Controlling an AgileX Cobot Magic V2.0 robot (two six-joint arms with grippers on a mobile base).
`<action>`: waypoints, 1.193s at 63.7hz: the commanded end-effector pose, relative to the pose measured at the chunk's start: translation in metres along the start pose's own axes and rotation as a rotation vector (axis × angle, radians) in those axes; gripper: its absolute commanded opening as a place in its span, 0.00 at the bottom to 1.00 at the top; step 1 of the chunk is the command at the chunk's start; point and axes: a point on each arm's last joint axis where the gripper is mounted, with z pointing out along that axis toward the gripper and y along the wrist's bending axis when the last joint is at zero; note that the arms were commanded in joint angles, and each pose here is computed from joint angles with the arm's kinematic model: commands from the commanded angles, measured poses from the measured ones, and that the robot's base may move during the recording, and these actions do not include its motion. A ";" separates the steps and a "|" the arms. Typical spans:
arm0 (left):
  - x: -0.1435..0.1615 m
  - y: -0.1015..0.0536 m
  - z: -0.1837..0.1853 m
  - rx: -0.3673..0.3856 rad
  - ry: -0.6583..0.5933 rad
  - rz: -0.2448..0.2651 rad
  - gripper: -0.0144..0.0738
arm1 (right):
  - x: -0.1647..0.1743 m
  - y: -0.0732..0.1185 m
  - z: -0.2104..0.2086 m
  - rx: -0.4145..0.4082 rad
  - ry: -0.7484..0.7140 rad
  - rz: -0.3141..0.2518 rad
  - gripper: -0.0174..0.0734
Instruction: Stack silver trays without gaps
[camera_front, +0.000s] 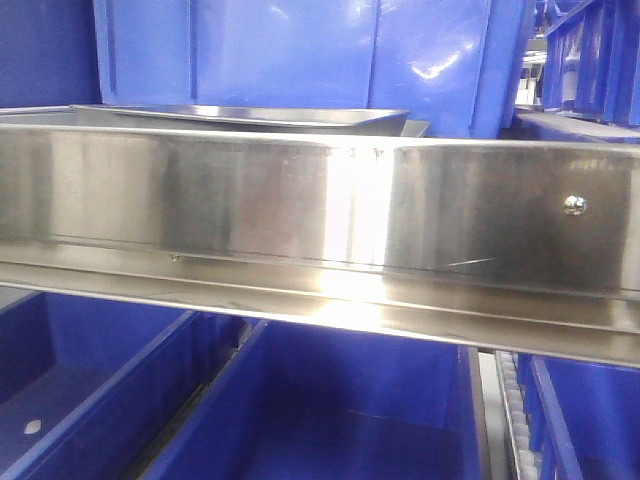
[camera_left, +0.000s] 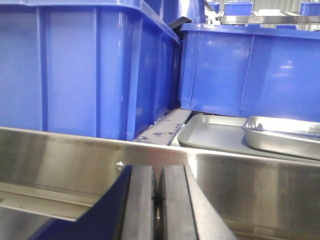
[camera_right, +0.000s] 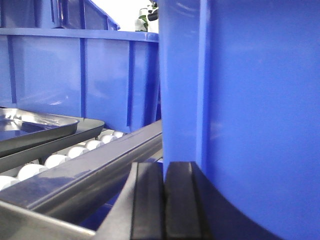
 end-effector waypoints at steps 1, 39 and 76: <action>-0.003 0.000 -0.001 -0.003 -0.030 -0.005 0.17 | -0.003 0.000 0.000 0.006 -0.032 -0.011 0.10; -0.003 0.000 -0.001 -0.003 -0.030 -0.005 0.17 | -0.003 -0.007 -0.001 0.123 -0.031 -0.019 0.10; -0.003 0.000 -0.001 -0.003 -0.030 -0.005 0.17 | -0.003 -0.007 -0.001 0.123 -0.031 -0.019 0.10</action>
